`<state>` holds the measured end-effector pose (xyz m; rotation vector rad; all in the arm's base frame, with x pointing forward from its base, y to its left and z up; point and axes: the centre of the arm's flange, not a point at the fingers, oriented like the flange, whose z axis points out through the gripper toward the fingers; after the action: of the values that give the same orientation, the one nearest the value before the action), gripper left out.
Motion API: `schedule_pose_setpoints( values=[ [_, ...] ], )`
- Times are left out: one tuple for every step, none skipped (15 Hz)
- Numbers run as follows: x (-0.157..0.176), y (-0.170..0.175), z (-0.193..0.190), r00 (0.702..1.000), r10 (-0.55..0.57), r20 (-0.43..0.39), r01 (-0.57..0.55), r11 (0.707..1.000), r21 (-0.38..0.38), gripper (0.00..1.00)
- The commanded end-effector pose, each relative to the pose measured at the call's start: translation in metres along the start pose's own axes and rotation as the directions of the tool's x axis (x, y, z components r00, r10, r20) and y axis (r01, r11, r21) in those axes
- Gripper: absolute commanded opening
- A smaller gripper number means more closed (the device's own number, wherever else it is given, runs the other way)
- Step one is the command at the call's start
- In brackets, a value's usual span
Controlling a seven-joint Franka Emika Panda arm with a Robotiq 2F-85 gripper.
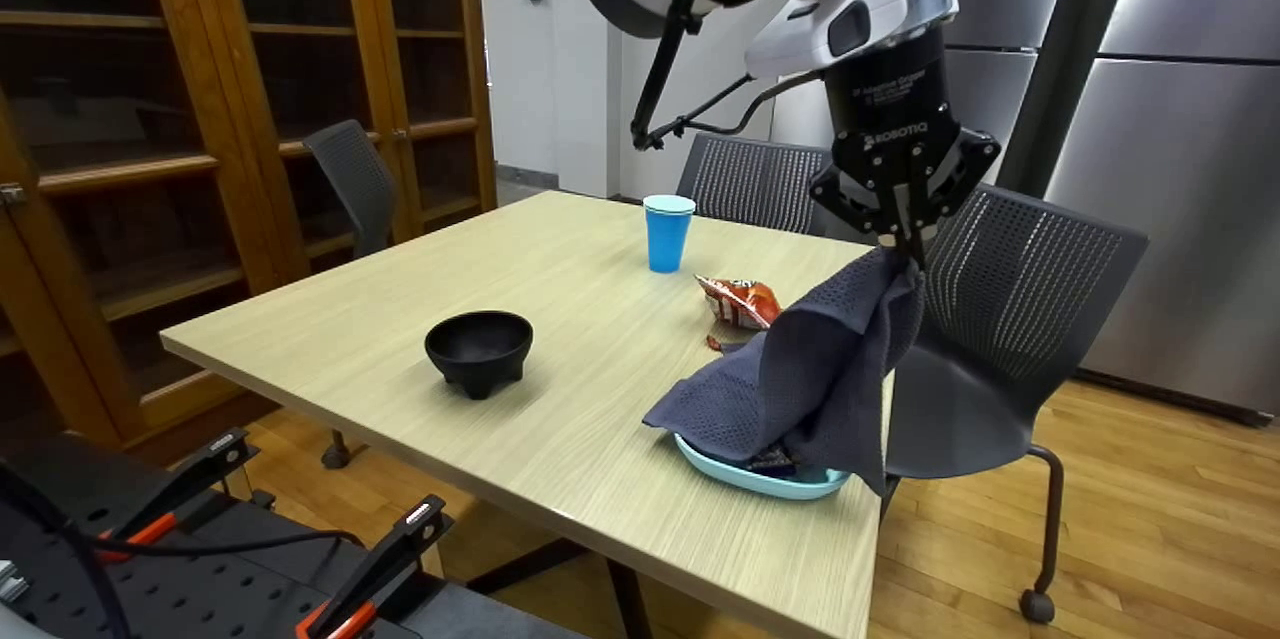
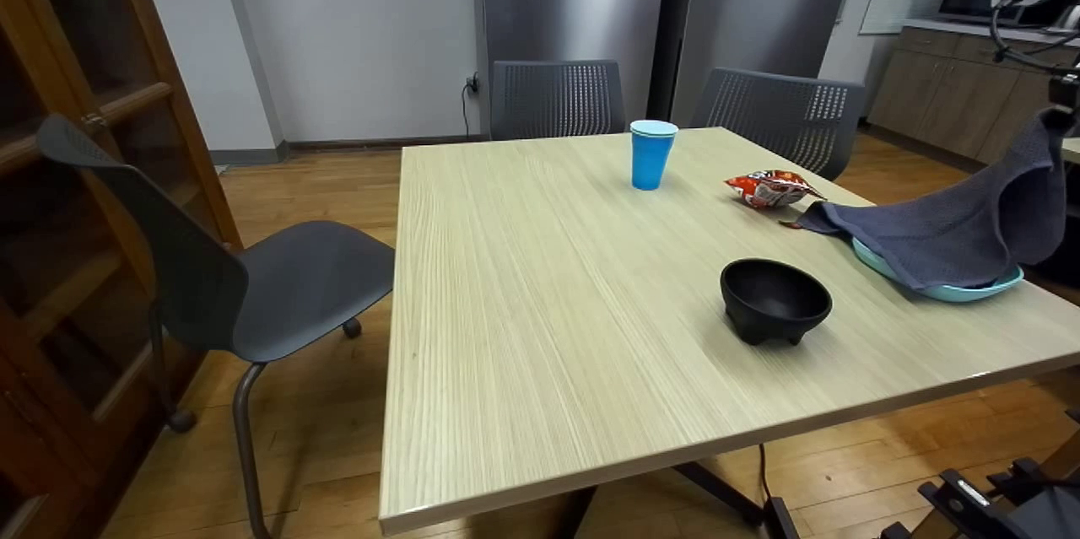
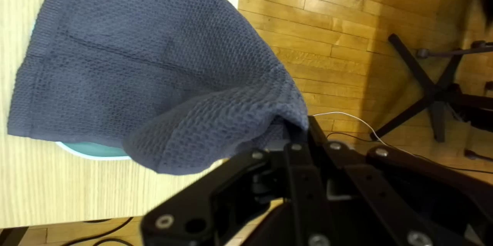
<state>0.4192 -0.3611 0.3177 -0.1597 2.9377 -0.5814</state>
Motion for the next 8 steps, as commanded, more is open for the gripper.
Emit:
schedule_pose_setpoints(
  values=[
    [-0.01,0.003,0.012,1.0,-0.003,-0.015,0.003,1.0,-0.014,0.01],
    [-0.01,0.004,0.014,1.0,-0.005,-0.02,0.005,1.0,-0.017,0.01],
    [-0.01,0.006,0.016,1.0,-0.008,-0.025,0.007,1.0,-0.018,0.01],
    [-0.011,0.008,0.018,0.999,-0.013,-0.03,0.013,1.0,-0.02,0.01],
    [-0.012,0.01,0.021,0.999,-0.019,-0.034,0.018,1.0,-0.021,0.01],
    [-0.013,0.01,0.023,0.999,-0.024,-0.037,0.023,0.999,-0.024,0.01],
    [-0.014,0.013,0.026,0.999,-0.03,-0.042,0.028,0.999,-0.028,0.01],
    [-0.016,0.015,0.029,0.998,-0.036,-0.046,0.035,0.999,-0.031,0.01]
  ],
)
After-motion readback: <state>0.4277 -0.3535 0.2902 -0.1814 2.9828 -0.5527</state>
